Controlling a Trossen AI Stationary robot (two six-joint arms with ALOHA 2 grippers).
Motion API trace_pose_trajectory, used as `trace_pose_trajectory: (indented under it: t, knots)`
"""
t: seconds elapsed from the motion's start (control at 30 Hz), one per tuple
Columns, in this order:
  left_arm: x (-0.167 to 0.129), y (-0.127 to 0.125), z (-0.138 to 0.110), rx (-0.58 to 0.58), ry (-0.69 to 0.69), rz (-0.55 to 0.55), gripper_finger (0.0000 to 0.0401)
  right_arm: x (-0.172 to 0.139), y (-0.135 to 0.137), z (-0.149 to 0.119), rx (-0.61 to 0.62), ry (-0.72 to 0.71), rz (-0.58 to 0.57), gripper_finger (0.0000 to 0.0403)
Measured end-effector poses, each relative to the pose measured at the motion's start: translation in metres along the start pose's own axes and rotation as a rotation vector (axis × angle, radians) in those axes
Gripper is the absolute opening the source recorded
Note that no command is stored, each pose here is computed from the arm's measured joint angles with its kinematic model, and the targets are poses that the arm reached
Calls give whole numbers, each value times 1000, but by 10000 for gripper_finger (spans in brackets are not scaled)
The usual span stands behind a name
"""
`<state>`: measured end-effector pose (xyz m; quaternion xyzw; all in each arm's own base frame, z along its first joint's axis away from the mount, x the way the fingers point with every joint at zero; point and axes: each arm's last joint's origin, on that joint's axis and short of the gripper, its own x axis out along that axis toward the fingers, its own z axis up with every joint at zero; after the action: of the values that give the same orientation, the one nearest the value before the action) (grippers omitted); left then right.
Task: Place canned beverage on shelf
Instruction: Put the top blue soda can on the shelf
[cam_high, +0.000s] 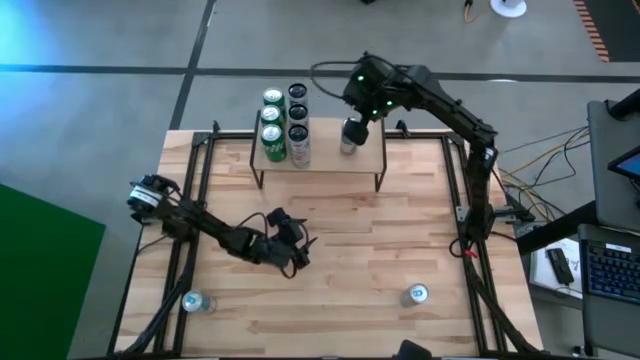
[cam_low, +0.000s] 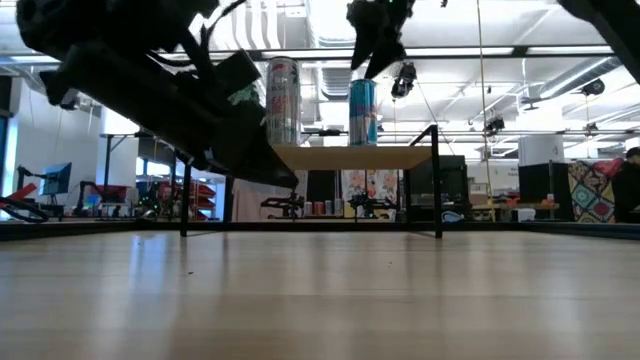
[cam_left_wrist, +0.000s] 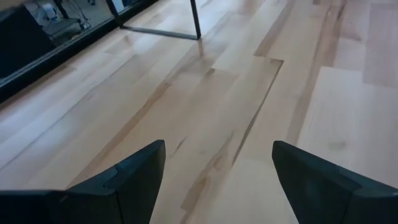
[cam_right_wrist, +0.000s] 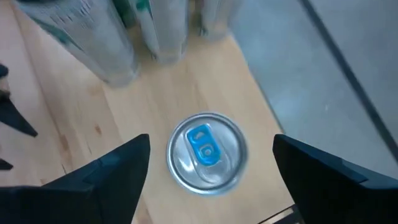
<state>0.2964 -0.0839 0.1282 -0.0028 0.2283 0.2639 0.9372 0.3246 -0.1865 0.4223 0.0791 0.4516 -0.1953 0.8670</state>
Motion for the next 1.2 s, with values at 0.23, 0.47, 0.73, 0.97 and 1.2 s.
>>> trace_pose_trajectory:
  t: [0.23,0.47,0.73,0.97,1.2]
  knots:
    - [-17,-8,-1,-2,-22,14,278,-37,3,-8,-6,-83,21,327]
    - [-42,-14,-8,-24,-42,69,278,-36,11,-43,-20,-183,69,327]
    - [-57,-21,-13,-73,-79,69,278,-7,14,-106,-39,-411,39,327]
    - [-57,-21,-13,-122,-81,67,274,32,2,-137,-16,-564,92,327]
    - [-57,-21,-14,-145,-77,62,253,60,-17,-139,3,-619,202,327]
